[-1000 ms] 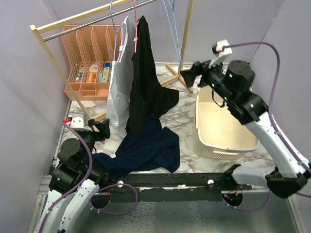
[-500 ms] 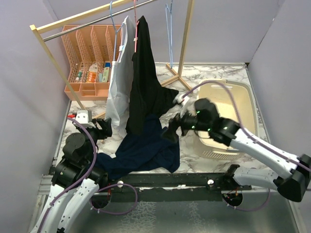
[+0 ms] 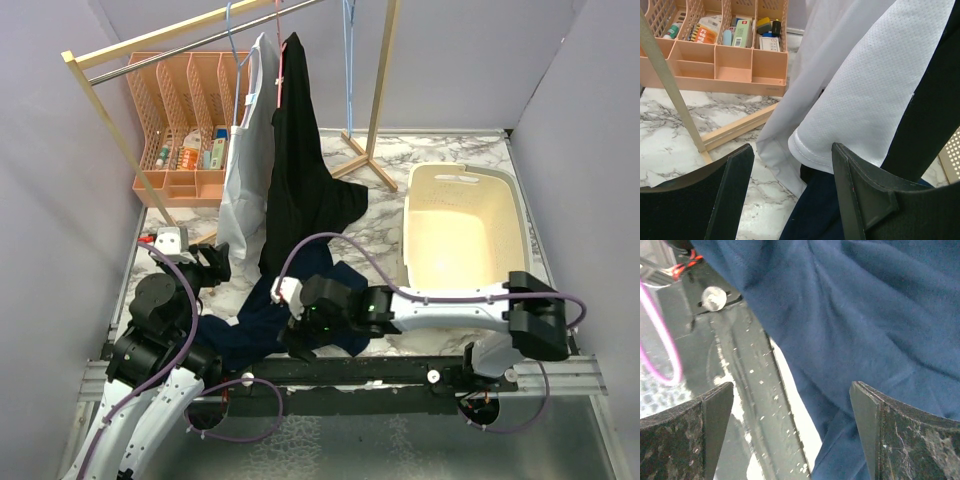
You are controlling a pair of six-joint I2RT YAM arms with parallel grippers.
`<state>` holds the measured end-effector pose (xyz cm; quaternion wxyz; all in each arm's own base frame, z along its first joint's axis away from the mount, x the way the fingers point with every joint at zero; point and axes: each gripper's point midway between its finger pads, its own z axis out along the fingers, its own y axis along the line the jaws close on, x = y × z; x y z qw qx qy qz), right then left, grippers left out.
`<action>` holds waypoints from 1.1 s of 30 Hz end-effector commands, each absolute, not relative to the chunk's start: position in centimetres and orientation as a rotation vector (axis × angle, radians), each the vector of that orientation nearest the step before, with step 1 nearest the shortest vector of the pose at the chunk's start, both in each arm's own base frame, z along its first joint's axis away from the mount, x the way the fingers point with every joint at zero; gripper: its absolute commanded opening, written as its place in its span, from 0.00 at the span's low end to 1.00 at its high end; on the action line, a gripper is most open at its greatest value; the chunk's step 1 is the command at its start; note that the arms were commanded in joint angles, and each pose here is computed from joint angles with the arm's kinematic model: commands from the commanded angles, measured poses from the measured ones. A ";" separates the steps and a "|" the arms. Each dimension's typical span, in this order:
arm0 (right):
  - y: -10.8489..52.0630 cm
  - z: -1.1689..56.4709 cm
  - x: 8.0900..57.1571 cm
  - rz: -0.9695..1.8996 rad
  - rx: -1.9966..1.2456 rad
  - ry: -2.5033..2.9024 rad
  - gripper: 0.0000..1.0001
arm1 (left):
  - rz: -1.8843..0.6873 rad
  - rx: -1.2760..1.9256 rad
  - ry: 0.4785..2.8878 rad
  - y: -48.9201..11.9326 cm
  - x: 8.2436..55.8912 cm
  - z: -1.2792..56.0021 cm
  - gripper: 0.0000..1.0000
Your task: Remove the t-shirt from the hanger
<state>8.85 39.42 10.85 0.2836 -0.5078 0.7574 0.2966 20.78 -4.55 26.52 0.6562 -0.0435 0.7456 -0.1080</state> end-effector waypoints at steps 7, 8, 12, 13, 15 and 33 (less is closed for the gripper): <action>45.4 9.3 12.8 0.644 -1.445 1.767 1.00 | -0.242 -0.123 1.672 -4.2 20.7 26.8 0.66; 45.7 9.0 13.0 0.628 -1.449 1.767 1.00 | -0.242 -0.123 1.671 -4.2 20.7 26.8 0.66; 46.6 7.7 14.0 0.571 -1.456 1.778 1.00 | -0.239 -0.125 1.674 -4.1 20.7 26.7 0.66; 46.7 7.2 14.1 0.559 -1.457 1.789 1.00 | -0.240 -0.125 1.674 -4.2 20.6 26.7 0.66; 46.3 6.0 14.3 0.528 -1.449 1.826 1.00 | -0.239 -0.125 1.676 -4.1 20.6 26.7 0.66; 36.7 1.7 14.4 0.562 -1.017 2.312 0.01 | -0.240 -0.118 1.692 -4.4 20.8 26.4 0.66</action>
